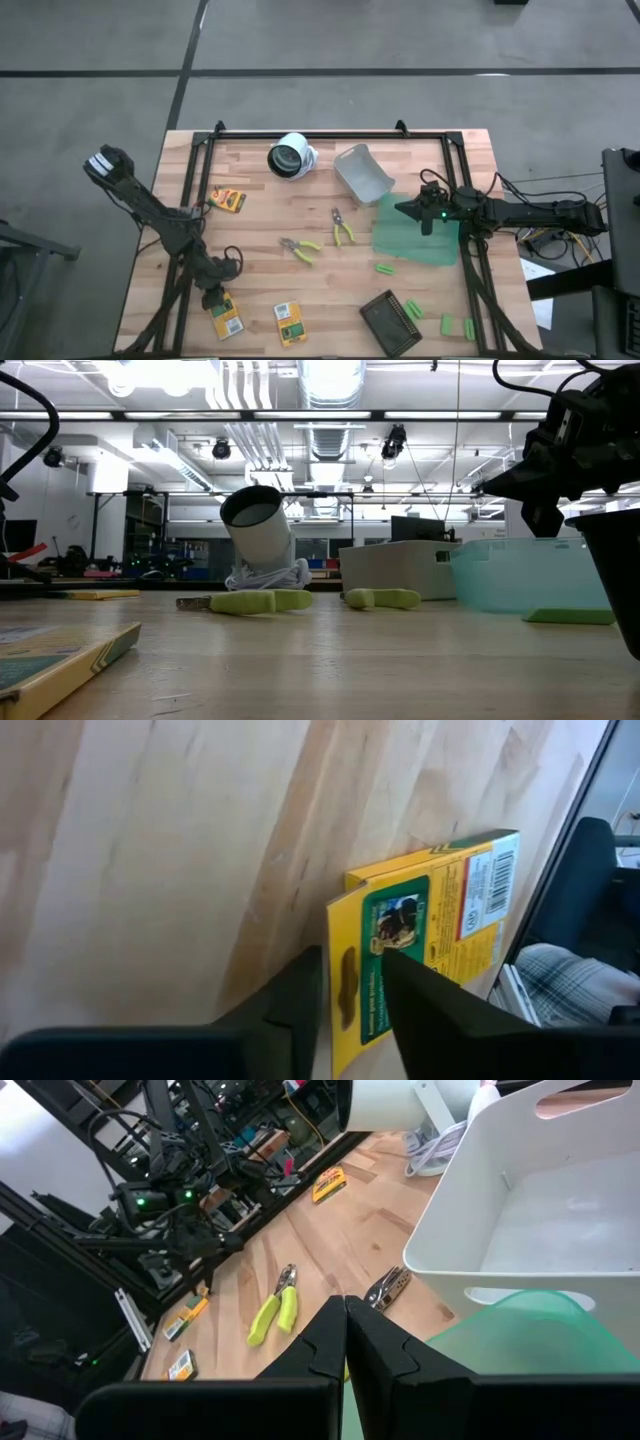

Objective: Pick & Place School Supplies
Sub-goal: Put the yellow crayon box into the green bin

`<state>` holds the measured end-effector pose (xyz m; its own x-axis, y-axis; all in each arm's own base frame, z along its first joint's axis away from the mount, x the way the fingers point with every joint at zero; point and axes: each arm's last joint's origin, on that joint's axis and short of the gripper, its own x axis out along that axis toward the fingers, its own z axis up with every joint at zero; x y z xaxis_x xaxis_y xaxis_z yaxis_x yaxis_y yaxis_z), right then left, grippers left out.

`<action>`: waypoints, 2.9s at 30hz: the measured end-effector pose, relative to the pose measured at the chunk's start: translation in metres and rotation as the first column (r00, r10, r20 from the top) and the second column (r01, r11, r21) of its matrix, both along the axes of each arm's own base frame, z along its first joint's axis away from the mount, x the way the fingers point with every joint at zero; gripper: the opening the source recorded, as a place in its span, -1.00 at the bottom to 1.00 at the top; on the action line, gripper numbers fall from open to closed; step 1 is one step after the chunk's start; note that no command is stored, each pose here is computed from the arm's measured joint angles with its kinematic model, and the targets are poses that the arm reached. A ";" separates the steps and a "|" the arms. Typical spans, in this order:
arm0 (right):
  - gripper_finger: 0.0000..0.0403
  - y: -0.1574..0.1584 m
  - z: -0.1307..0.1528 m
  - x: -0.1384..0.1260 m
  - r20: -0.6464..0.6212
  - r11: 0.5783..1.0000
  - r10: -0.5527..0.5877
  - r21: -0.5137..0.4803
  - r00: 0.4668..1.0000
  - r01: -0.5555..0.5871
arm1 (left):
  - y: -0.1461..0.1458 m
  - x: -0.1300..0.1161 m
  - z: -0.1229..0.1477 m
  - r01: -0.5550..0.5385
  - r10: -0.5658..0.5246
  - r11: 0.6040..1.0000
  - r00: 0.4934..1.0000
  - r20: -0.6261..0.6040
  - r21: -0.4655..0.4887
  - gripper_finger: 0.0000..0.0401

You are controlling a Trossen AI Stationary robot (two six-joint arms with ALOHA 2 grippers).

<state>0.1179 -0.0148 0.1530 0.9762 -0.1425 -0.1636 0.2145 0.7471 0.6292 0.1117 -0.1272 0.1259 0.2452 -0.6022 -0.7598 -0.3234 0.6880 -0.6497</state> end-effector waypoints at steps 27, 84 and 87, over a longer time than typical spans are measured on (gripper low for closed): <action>-0.96 0.000 0.000 0.000 0.000 1.000 0.000 0.000 1.000 0.000 | -0.005 0.007 0.014 0.014 -0.014 1.000 0.997 0.075 -0.006 -0.98; -0.96 0.000 0.000 0.000 0.000 1.000 0.000 0.000 1.000 0.000 | 0.053 0.069 0.196 -0.639 -0.156 0.712 0.260 0.953 0.291 -0.98; -0.96 0.000 0.000 0.000 0.000 1.000 0.000 0.000 1.000 0.000 | 0.067 0.080 0.192 -0.616 -0.188 0.719 0.272 0.944 0.321 -0.98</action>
